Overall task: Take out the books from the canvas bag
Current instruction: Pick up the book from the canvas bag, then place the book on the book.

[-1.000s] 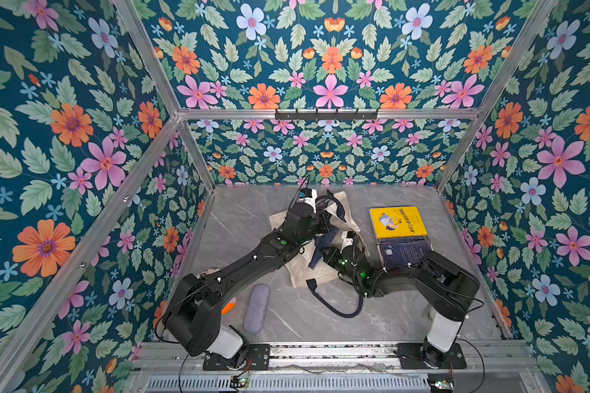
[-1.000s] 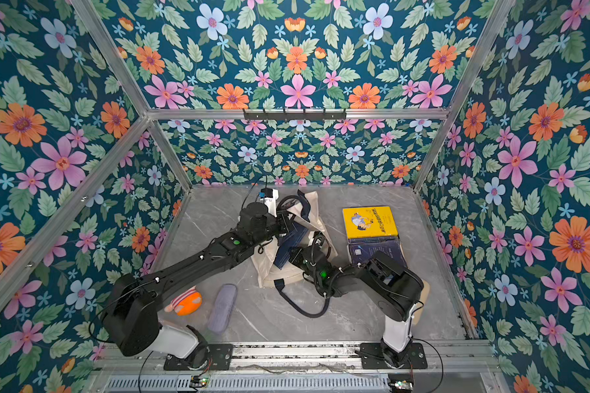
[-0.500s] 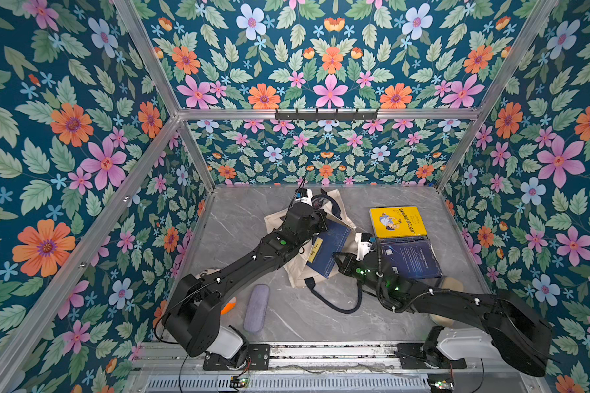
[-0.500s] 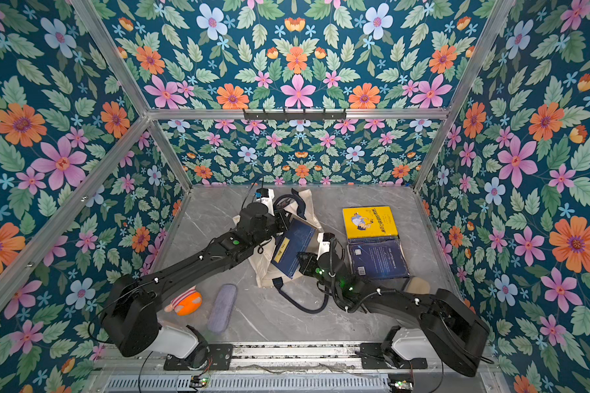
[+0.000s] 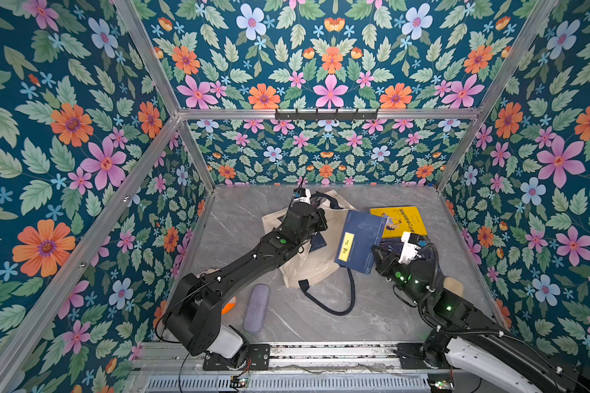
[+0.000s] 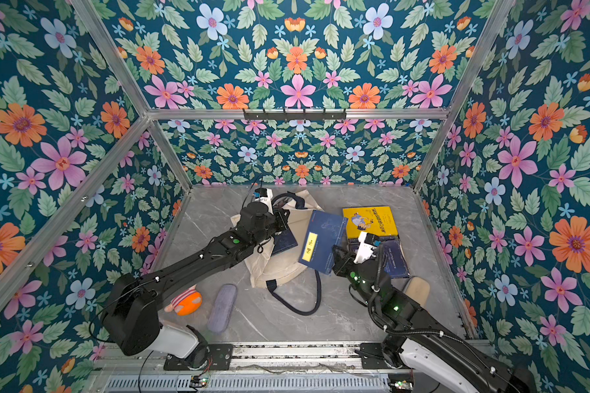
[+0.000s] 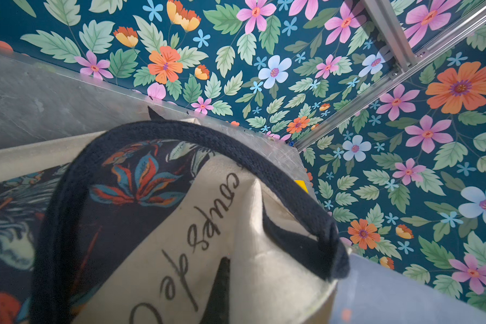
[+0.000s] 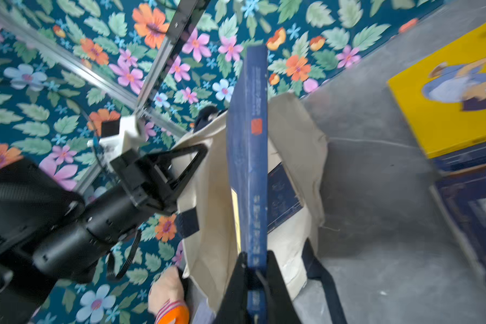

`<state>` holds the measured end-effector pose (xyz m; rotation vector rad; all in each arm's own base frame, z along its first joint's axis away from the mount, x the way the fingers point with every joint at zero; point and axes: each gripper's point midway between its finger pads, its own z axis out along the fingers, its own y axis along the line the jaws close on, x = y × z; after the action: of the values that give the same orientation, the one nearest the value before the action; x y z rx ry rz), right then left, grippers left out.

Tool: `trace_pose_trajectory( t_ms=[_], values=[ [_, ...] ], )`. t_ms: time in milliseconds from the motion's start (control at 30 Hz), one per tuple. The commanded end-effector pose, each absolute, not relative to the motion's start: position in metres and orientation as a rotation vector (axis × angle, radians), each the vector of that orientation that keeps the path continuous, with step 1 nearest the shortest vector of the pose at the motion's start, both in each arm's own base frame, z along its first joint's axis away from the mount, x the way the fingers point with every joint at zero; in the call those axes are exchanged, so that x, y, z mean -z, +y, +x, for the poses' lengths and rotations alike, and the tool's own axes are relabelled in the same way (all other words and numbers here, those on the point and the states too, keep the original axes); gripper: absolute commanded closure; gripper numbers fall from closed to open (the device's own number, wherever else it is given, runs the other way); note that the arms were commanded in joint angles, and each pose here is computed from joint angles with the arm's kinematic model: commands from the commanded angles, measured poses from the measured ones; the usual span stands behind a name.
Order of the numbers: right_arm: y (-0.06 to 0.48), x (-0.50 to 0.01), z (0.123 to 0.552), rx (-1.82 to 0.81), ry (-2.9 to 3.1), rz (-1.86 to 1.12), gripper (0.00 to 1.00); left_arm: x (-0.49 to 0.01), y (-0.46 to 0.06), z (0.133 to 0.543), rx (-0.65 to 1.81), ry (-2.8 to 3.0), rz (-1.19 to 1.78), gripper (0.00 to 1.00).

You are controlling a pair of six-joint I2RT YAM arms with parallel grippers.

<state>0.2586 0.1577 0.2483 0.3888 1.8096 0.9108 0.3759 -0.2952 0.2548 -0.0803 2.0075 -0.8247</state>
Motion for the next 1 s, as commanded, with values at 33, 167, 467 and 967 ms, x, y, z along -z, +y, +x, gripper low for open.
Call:
trace_pose_trajectory(
  t_ms=[33, 167, 467, 967],
  values=[
    [0.115, -0.252, 0.279, -0.850, 1.762, 0.556, 1.00, -0.257, -0.297, 0.377, 0.836, 2.005, -0.077, 1.00],
    [0.089, -0.256, 0.303, -0.872, 1.717, 0.659, 1.00, -0.255, -0.301, 0.377, 0.855, 2.010, -0.066, 1.00],
    [0.046, -0.255, 0.342, -0.720, 1.640, 0.788, 1.00, -0.258, -0.304, 0.375, 0.882, 2.004, -0.051, 1.00],
    [-0.009, -0.227, 0.421, -0.576, 1.519, 1.004, 1.00, -0.262, -0.306, 0.373, 0.905, 1.998, -0.040, 1.00]
  ],
)
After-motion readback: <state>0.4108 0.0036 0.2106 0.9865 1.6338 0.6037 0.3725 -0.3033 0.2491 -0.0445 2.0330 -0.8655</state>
